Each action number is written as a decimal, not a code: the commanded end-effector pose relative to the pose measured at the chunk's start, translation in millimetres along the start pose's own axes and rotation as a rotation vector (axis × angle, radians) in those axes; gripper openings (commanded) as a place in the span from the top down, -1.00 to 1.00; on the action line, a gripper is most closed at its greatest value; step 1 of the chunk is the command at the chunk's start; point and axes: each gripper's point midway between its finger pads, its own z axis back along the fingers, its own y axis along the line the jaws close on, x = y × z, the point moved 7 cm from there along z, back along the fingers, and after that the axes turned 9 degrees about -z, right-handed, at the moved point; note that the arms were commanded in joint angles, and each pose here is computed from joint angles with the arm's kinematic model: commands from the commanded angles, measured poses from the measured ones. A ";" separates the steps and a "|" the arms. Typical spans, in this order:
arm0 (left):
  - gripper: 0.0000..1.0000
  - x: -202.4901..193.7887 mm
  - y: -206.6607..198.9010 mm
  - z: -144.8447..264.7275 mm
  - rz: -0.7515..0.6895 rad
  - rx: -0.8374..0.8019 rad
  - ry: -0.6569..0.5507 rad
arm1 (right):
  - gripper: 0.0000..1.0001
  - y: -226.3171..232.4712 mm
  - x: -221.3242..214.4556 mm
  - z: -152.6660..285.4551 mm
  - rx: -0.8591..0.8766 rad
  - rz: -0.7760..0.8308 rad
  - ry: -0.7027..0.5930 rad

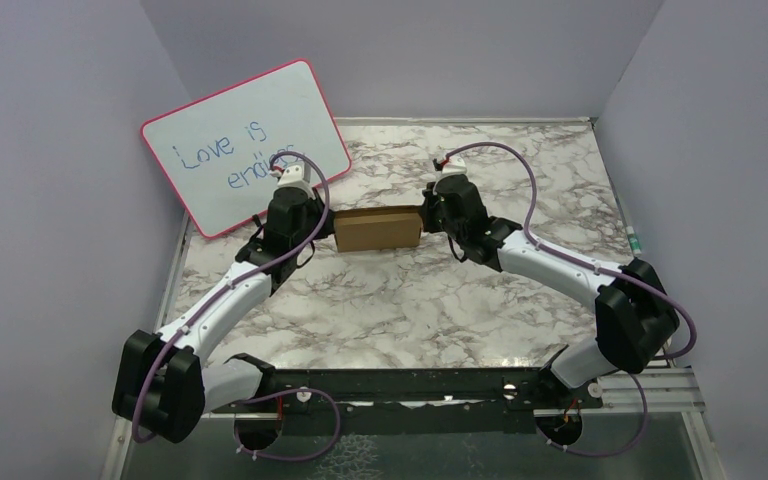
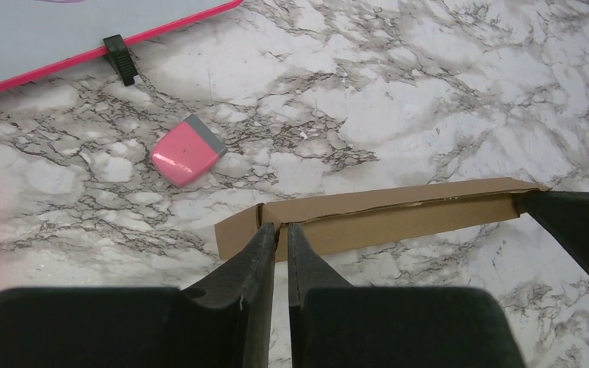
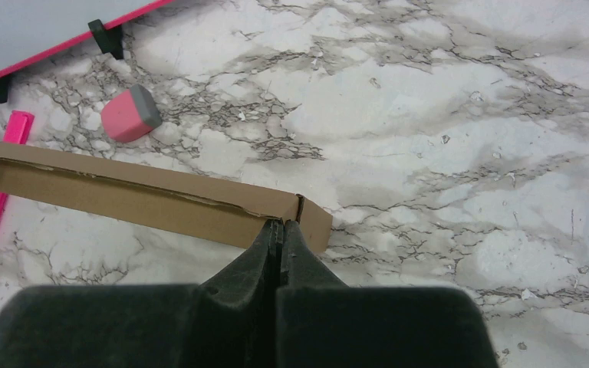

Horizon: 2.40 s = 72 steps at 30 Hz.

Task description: Fold the paper box

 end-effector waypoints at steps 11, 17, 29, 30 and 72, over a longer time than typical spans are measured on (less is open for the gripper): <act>0.83 -23.9 6.3 1.2 0.027 -0.006 0.028 | 0.98 0.9 -16.7 6.5 0.046 -0.011 0.048; 0.83 -22.5 11.5 3.7 0.033 0.003 0.023 | 0.88 1.1 -13.7 11.4 0.066 -0.022 0.022; 0.39 18.1 8.0 28.3 0.096 -0.091 -0.056 | 0.22 7.3 21.8 35.7 0.089 -0.006 -0.071; 0.37 19.2 8.0 29.4 0.102 -0.102 -0.055 | 0.19 7.5 22.6 37.0 0.091 -0.007 -0.070; 0.44 38.1 14.2 -7.0 -0.209 -0.212 0.256 | 0.89 5.7 28.7 3.0 0.178 0.103 0.072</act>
